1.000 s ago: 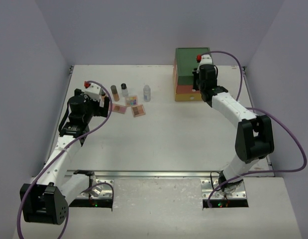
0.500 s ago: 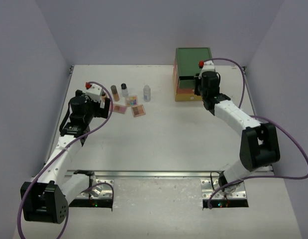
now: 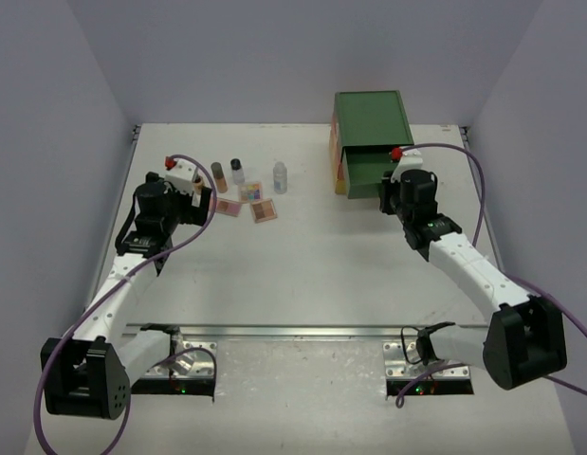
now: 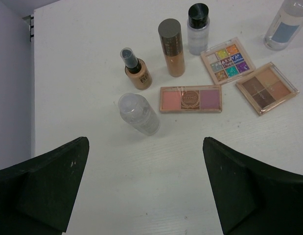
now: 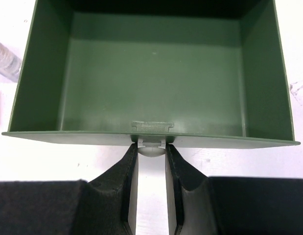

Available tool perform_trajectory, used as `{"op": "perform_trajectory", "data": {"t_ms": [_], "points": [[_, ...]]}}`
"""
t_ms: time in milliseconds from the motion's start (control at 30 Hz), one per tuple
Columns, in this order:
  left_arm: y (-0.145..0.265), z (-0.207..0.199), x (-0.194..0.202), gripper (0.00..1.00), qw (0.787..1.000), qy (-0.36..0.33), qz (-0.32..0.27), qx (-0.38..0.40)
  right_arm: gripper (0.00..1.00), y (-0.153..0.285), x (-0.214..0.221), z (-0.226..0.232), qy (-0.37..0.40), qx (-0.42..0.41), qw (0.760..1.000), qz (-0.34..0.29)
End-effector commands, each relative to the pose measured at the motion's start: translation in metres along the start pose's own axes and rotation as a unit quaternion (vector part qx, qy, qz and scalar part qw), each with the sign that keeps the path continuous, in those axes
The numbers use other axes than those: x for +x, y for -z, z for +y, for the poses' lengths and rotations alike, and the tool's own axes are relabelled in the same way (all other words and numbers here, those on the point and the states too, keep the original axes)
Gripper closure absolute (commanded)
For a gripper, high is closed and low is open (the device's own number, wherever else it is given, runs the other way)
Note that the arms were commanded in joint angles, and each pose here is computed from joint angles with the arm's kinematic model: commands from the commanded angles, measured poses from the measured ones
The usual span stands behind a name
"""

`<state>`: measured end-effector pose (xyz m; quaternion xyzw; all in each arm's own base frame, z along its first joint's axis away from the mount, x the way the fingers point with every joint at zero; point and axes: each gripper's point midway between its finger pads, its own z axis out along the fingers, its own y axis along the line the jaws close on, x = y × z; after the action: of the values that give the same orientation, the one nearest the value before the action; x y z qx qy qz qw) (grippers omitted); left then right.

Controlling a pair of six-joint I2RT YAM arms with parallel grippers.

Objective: Organize the makeup

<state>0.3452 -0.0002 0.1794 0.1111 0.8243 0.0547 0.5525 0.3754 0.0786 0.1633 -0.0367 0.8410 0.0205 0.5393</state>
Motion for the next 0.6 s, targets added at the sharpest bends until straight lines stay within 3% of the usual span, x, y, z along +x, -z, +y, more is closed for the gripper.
{"op": "perform_trajectory", "data": {"t_ms": [0,100,200,300,400,567], "points": [[0.000,0.009,-0.019,0.00,1.000,0.008,-0.022,-0.014,0.97,0.008,-0.003,0.005,-0.010,-0.015,1.000,-0.006],[0.000,0.016,-0.016,0.00,0.999,0.004,-0.014,-0.033,0.47,0.013,-0.002,0.004,-0.016,-0.013,1.000,-0.002],[-0.002,0.018,-0.012,0.00,0.999,0.002,-0.007,-0.037,0.26,0.018,-0.006,0.004,-0.025,-0.014,1.000,-0.010],[-0.007,0.021,-0.009,0.00,0.999,-0.001,0.005,-0.044,0.18,0.024,-0.002,0.004,-0.027,-0.017,1.000,-0.001],[-0.021,0.024,0.003,0.00,0.999,0.000,0.036,-0.037,0.03,0.030,-0.002,0.010,-0.026,-0.034,0.999,0.007],[-0.051,0.039,0.003,0.00,0.997,0.024,0.062,-0.044,0.01,0.042,0.004,0.020,-0.021,-0.072,0.997,0.019]]}}
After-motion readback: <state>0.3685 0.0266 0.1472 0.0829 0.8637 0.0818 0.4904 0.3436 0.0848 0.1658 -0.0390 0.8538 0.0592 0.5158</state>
